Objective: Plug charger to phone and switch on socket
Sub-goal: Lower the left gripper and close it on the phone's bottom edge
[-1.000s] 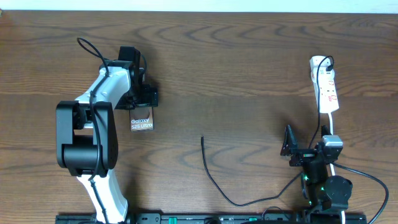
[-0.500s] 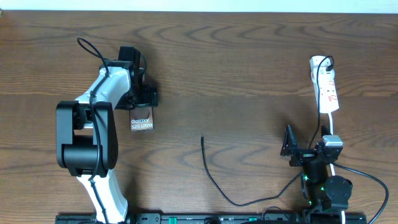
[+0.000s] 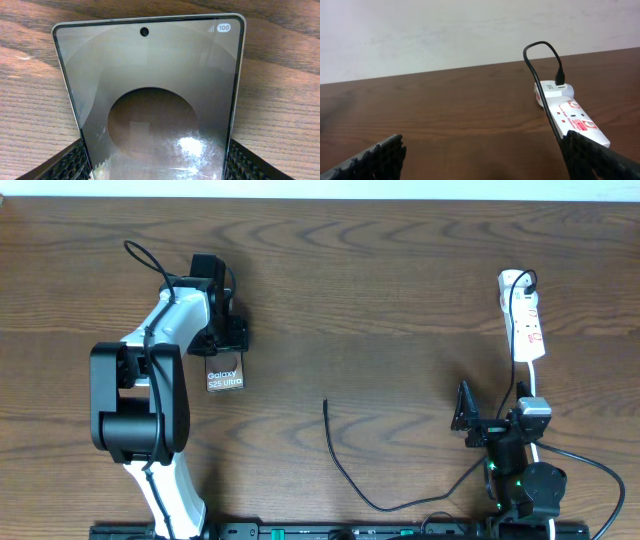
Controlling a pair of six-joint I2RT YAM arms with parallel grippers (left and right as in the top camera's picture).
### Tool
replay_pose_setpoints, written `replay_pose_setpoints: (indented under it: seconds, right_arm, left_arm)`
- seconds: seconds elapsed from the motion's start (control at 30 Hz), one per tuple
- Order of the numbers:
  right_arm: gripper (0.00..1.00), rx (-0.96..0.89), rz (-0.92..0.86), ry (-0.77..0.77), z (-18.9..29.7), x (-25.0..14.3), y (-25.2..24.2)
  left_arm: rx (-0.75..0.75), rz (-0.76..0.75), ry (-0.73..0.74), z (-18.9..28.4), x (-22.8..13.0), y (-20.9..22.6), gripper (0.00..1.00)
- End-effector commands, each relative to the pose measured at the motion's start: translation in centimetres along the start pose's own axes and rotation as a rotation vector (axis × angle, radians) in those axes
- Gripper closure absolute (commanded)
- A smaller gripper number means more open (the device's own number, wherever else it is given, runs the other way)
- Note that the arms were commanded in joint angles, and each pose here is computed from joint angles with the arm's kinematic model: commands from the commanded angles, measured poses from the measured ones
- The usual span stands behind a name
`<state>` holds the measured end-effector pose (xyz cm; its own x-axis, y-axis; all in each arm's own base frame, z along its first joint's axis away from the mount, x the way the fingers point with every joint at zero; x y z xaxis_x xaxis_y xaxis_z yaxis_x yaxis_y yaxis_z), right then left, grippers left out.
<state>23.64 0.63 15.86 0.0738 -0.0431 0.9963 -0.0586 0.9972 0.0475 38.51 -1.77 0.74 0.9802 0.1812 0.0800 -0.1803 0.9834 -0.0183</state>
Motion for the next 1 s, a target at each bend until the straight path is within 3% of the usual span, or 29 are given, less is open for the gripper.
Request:
replay_pose_setpoints:
  seconds: [0.0, 0.83, 0.97]
  right_arm:
    - [0.01, -0.003, 0.014, 0.002, 0.01, -0.08, -0.01]
    - [0.01, -0.003, 0.014, 0.002, 0.01, -0.08, -0.01]
    - [0.01, -0.003, 0.014, 0.002, 0.01, -0.08, -0.01]
  left_arm:
    - [0.007, 0.011, 0.049, -1.31, -1.33, 0.32, 0.3]
    - [0.007, 0.011, 0.049, -1.31, -1.33, 0.32, 0.33]
    - [0.007, 0.011, 0.048, -1.31, -1.32, 0.32, 0.41]
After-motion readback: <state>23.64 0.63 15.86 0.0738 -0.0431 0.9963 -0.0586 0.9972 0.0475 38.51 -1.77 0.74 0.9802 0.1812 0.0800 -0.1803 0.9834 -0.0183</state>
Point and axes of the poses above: each gripper's point midway between its finger pads, its own z axis back along the fingers, its own y axis along the line the jaws close on, x = y × z, the point moved 1 cm from there along z, back along the fingers, and after that the axes turned 6 degrees about z, right-handed, at the moved point
